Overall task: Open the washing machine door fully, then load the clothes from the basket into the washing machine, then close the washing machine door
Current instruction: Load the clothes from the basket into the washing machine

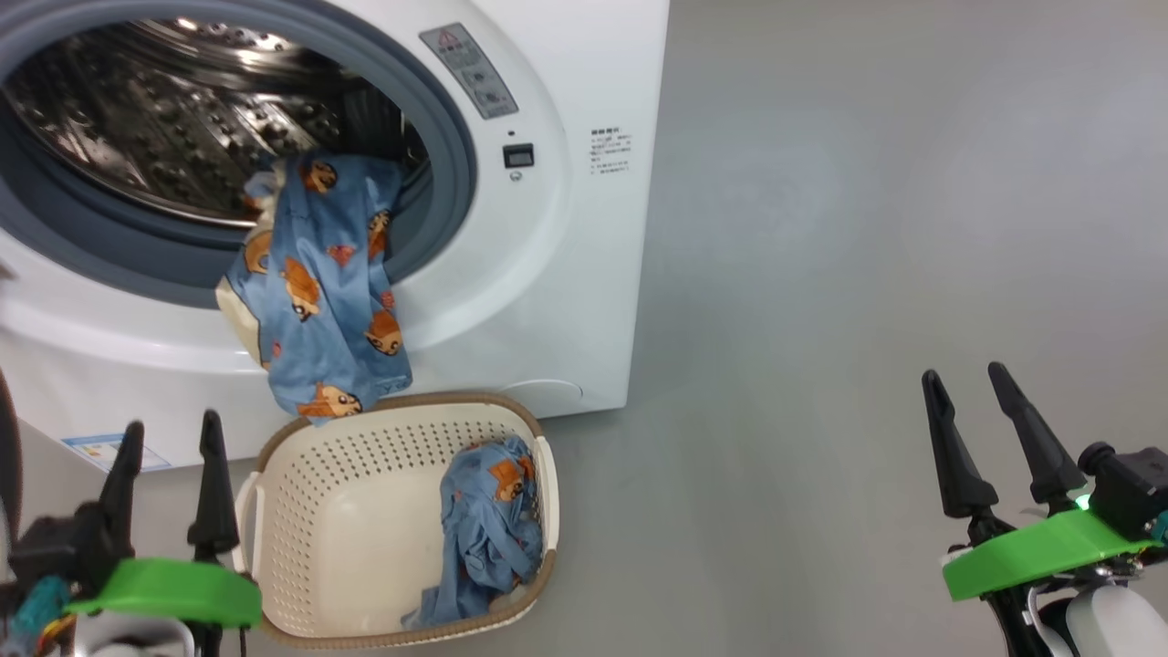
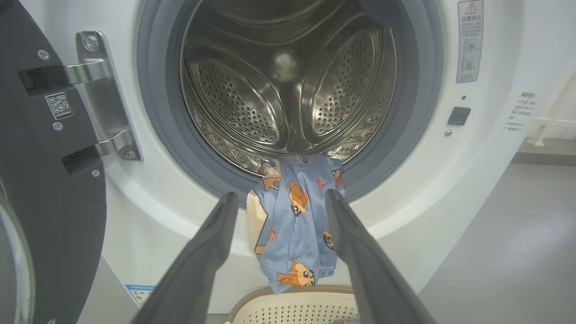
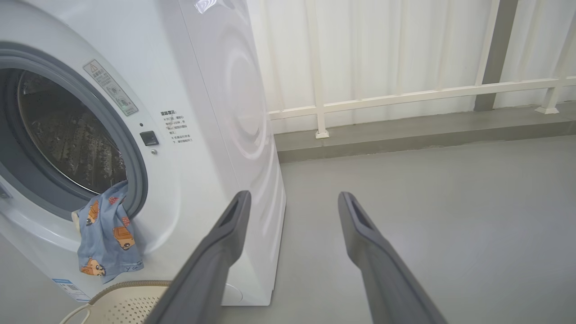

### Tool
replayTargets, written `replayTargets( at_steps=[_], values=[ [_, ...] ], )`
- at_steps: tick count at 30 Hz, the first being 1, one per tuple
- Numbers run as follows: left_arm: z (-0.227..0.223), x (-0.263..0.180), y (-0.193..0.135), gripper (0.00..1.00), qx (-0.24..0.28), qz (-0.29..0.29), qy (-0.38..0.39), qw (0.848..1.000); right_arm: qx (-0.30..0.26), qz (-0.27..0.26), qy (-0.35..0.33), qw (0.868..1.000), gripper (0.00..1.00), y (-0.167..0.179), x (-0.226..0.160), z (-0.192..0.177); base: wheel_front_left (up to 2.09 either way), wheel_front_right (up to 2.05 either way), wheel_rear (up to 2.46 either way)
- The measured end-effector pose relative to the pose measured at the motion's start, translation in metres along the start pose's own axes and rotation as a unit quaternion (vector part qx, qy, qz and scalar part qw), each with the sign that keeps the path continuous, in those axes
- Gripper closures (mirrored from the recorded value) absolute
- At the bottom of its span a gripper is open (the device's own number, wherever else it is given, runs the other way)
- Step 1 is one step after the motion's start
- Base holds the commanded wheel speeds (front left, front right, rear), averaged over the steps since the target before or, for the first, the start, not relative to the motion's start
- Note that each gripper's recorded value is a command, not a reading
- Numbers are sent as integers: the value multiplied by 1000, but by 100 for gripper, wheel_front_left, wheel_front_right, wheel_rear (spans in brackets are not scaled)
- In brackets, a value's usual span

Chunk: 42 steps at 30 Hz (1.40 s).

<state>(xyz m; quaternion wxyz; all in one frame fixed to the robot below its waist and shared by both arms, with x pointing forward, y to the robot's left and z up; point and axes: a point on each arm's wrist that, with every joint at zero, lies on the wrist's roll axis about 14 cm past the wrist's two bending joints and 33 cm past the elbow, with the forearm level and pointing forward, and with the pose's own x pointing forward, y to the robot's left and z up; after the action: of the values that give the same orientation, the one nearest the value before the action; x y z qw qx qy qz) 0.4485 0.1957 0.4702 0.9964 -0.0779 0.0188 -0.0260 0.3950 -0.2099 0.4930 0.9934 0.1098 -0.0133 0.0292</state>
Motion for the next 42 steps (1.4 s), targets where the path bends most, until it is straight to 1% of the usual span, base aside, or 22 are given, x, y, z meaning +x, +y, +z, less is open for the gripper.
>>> replayTargets(
  at_steps=[8, 17, 29, 42],
  values=[
    [-1, -36, 4, 0, -7, 13, -1, 1000, 0, 8, -8, 1000, 0, 5, -10, 7, 0, 0, 0],
    [-1, -55, 15, 0, -9, 31, -4, 999, 0, 4, -4, 1000, 0, 3, -16, 4, 0, 0, 0],
    [2, -53, 12, 0, -12, 29, -9, 999, 1, 0, -6, 1000, 0, 1, -18, 5, 0, 0, 0],
    [-30, -39, 12, 0, -27, 36, 33, 998, 7, -5, 21, 1000, 0, -1, -5, -16, 0, 0, 0]
  ],
)
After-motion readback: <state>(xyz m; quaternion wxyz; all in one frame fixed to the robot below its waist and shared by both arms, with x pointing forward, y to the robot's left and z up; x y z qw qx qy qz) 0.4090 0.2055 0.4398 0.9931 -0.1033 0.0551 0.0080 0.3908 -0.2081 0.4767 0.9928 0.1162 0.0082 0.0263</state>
